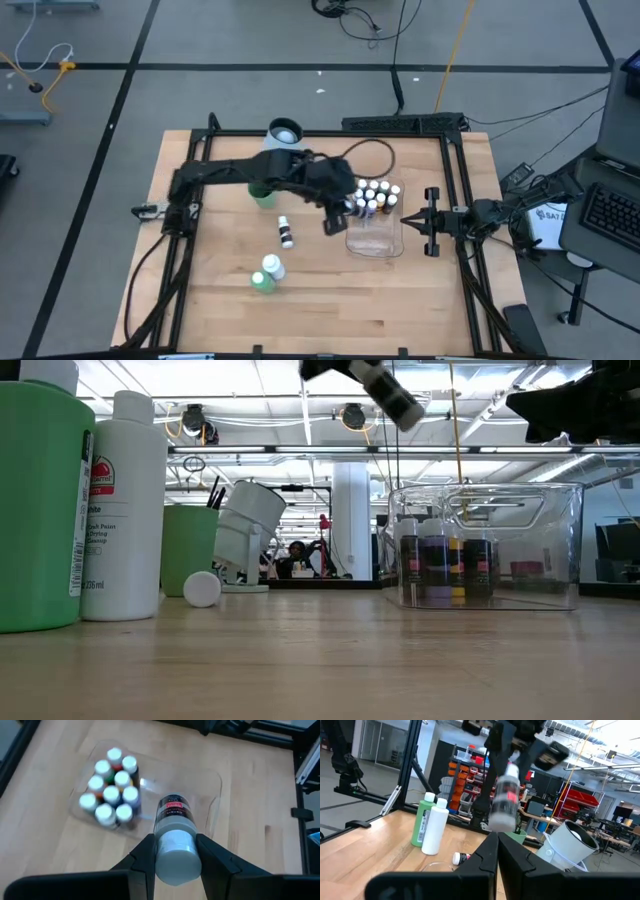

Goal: Pick & Place Paint Supplies
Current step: Put the gray paint bottle into the transparent bin

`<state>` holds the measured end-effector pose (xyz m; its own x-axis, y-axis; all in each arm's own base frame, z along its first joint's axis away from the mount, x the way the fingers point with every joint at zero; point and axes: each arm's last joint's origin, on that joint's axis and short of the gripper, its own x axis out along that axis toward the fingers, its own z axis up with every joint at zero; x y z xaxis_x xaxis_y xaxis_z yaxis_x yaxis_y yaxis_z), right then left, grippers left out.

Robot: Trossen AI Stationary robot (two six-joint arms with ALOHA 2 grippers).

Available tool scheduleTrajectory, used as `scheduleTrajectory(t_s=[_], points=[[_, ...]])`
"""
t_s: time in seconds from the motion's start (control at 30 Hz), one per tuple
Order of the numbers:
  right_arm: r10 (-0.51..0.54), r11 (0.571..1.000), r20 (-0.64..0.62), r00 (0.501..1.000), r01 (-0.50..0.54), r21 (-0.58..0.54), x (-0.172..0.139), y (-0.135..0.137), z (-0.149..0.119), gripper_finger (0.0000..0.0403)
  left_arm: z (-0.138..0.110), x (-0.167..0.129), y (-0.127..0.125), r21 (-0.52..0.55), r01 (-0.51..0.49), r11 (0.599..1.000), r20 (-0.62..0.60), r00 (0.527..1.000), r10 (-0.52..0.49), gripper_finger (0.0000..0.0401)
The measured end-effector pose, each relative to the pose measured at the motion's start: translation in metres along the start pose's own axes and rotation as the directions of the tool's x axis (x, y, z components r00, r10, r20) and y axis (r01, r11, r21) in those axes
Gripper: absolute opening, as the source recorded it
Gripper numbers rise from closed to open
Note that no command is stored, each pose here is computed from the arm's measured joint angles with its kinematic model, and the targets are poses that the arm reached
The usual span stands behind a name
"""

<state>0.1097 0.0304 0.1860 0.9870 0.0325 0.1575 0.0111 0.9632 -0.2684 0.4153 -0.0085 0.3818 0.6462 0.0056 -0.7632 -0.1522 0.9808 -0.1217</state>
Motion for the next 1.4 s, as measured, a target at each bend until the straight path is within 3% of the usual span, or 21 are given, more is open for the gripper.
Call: scheduleTrajectory(t_s=[0.27, 0.43, 0.77, 0.97, 1.4], points=[[-0.011, 1.000, 0.035, 0.999, 0.010, 0.010, 0.000, -0.001, 0.003, 0.0004, 0.020, 0.075, 0.024, 0.053, 0.048, 0.997, 0.017, 0.999, -0.049, 0.0103], [-0.010, 1.000, 0.035, 0.999, 0.010, 0.007, 0.000, -0.001, 0.003, 0.0004, 0.023, 0.093, 0.037, 0.071, -0.065, 0.995, 0.035, 0.997, 0.063, 0.0103], [-0.007, 1.000, 0.023, 1.000, 0.007, -0.021, 0.001, 0.000, 0.002, 0.0004, 0.005, 0.139, 0.041, 0.107, -0.075, 0.991, -0.088, 0.993, 0.085, 0.0103], [-0.006, 1.000, 0.022, 1.000, 0.006, -0.008, 0.001, 0.000, 0.002, 0.0004, -0.002, 0.153, 0.039, 0.151, -0.090, 0.984, -0.121, 0.987, 0.109, 0.0103], [-0.003, 1.000, 0.015, 1.000, 0.003, 0.006, 0.001, 0.000, 0.001, 0.0004, -0.002, 0.170, 0.053, 0.134, -0.106, 0.985, -0.108, 0.987, 0.121, 0.0111]])
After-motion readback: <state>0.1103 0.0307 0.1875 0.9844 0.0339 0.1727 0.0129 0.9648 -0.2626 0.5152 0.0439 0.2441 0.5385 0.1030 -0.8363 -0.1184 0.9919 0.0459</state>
